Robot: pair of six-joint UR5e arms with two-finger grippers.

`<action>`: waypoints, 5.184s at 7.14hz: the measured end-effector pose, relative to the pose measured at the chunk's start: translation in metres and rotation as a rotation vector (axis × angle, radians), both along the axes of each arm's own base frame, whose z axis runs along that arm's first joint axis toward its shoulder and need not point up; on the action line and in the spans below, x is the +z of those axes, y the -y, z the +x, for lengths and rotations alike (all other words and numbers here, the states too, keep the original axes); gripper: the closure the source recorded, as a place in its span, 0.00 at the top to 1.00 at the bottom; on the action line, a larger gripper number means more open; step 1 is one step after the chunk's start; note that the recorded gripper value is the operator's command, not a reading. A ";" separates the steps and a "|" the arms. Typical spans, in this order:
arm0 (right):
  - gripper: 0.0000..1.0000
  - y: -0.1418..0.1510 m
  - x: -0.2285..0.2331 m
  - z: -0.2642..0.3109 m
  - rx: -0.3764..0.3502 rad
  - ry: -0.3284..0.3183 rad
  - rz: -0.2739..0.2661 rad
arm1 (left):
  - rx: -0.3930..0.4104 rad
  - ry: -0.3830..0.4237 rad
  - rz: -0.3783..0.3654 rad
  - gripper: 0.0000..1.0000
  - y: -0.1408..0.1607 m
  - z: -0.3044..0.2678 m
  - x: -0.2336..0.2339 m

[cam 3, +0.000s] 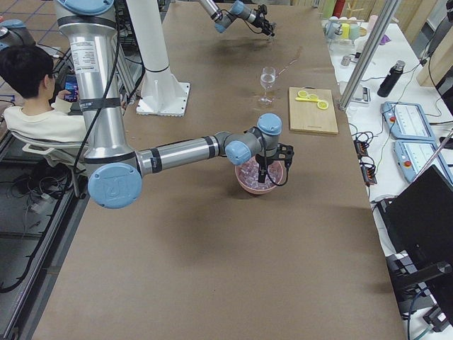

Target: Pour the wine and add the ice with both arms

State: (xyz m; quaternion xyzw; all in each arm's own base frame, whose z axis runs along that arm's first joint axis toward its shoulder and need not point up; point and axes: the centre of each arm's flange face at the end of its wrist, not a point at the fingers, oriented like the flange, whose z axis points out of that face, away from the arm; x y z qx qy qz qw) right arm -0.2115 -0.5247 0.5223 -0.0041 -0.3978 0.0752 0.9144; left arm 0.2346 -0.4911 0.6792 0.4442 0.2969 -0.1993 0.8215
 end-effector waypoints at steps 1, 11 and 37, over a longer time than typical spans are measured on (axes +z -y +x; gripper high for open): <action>0.70 0.000 -0.001 -0.003 -0.001 -0.003 0.001 | 0.002 -0.001 0.006 0.56 -0.001 0.005 -0.001; 0.54 -0.013 0.000 0.003 -0.003 -0.002 0.002 | 0.030 -0.040 0.053 0.37 -0.015 0.005 0.009; 0.23 0.008 -0.315 -0.096 0.118 0.067 -0.081 | 0.048 0.074 0.009 0.00 0.029 -0.010 -0.183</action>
